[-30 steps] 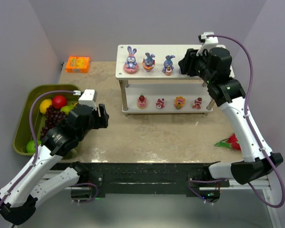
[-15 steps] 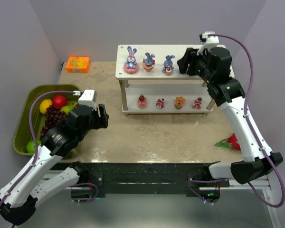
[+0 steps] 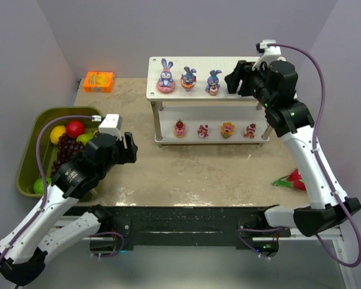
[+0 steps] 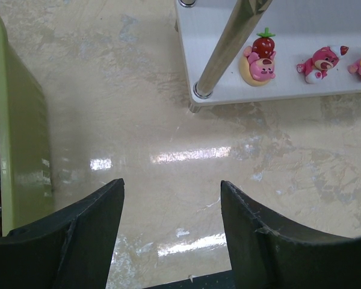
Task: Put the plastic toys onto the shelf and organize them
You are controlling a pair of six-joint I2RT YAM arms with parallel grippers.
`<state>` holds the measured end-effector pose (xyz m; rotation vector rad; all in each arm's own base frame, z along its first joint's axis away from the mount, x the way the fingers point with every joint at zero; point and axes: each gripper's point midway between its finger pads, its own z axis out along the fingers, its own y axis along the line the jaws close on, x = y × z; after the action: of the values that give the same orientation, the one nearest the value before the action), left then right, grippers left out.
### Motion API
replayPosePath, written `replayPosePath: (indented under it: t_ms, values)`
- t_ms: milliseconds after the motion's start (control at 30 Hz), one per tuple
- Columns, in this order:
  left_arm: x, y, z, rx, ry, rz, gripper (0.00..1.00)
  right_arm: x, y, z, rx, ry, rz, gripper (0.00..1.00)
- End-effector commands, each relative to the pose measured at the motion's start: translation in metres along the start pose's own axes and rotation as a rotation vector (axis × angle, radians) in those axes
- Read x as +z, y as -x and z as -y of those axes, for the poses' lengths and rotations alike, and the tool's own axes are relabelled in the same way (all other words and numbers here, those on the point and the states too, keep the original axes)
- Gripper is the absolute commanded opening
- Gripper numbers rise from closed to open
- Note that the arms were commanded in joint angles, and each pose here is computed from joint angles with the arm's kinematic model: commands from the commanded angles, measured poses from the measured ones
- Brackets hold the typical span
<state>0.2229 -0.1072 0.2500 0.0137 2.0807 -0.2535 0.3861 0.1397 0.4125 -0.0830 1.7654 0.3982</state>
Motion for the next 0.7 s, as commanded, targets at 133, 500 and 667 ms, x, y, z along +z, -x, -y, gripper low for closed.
replayPosePath:
  t_ms: [133, 500, 667]
  values:
    - [-0.003, 0.006, -0.001, -0.033, 0.005, 0.024, 0.70, -0.029, 0.028, -0.014, 0.012, 0.062, 0.080, 0.64]
    - [-0.008, 0.010, -0.001, -0.059, -0.002, 0.042, 0.82, -0.080, 0.027, -0.008, 0.017, 0.029, 0.085, 0.66]
    - [-0.007, 0.006, -0.005, -0.073, 0.024, 0.034, 0.92, -0.116, -0.006, 0.023, 0.140, -0.132, 0.078, 0.68]
